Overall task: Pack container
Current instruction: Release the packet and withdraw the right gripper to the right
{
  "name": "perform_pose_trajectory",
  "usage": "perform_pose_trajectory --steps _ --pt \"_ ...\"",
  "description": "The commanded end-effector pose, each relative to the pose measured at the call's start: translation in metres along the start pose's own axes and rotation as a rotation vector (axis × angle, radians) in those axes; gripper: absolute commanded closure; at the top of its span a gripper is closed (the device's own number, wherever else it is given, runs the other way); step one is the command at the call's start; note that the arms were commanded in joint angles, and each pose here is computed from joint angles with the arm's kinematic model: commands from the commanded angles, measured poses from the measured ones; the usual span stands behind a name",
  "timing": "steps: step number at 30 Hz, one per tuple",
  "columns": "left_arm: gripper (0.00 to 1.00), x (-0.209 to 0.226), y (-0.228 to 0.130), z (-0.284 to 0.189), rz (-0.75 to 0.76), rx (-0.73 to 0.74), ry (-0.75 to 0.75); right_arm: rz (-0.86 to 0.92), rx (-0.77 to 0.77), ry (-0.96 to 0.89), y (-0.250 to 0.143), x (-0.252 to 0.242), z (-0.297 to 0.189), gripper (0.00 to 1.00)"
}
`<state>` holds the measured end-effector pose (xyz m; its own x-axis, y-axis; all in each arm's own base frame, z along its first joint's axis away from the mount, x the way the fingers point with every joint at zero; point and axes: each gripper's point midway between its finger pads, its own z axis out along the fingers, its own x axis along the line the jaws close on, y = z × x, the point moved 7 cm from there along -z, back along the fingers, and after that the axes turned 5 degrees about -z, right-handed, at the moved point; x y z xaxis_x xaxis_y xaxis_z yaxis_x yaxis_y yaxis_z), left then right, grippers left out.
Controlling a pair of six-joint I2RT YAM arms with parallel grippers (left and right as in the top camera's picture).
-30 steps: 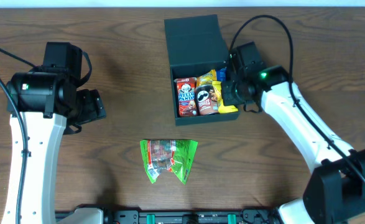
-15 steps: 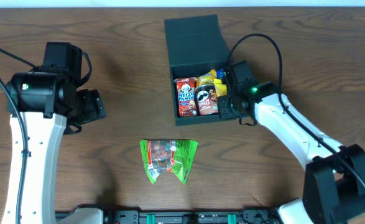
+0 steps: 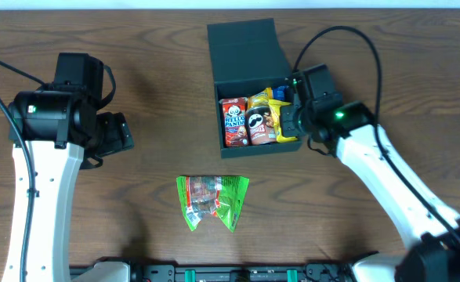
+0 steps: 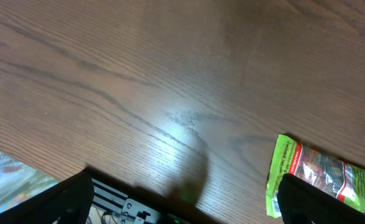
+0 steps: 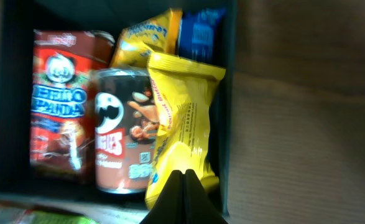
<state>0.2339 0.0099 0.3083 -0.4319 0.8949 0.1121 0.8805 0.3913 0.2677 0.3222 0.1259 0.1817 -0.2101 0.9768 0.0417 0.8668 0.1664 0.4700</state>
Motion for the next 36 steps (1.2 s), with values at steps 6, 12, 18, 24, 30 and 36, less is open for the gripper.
perform_pose_trajectory --steps 6,12,18,24,30,36 --pt "0.05 0.003 0.000 0.001 -0.006 0.001 0.018 -0.002 0.078 -0.011 -0.031 0.003 0.055 0.98" --pt "0.05 0.003 0.000 0.001 -0.006 0.001 0.017 -0.002 0.018 -0.018 -0.020 0.002 0.035 0.98" --pt "0.05 0.003 0.000 0.001 -0.006 0.001 0.018 0.008 -0.123 -0.031 -0.002 -0.002 -0.037 0.98" --pt "0.05 0.003 0.000 0.001 -0.006 0.001 0.017 -0.023 -0.270 -0.068 -0.013 -0.015 -0.113 0.99" --pt "0.05 0.002 0.000 0.001 -0.006 0.000 0.017 0.152 -0.354 -0.280 -0.042 -0.049 -0.163 0.99" --pt "0.05 0.018 0.013 -0.001 0.149 -0.097 0.187 0.226 -0.364 -0.376 -0.059 -0.071 -0.180 0.59"
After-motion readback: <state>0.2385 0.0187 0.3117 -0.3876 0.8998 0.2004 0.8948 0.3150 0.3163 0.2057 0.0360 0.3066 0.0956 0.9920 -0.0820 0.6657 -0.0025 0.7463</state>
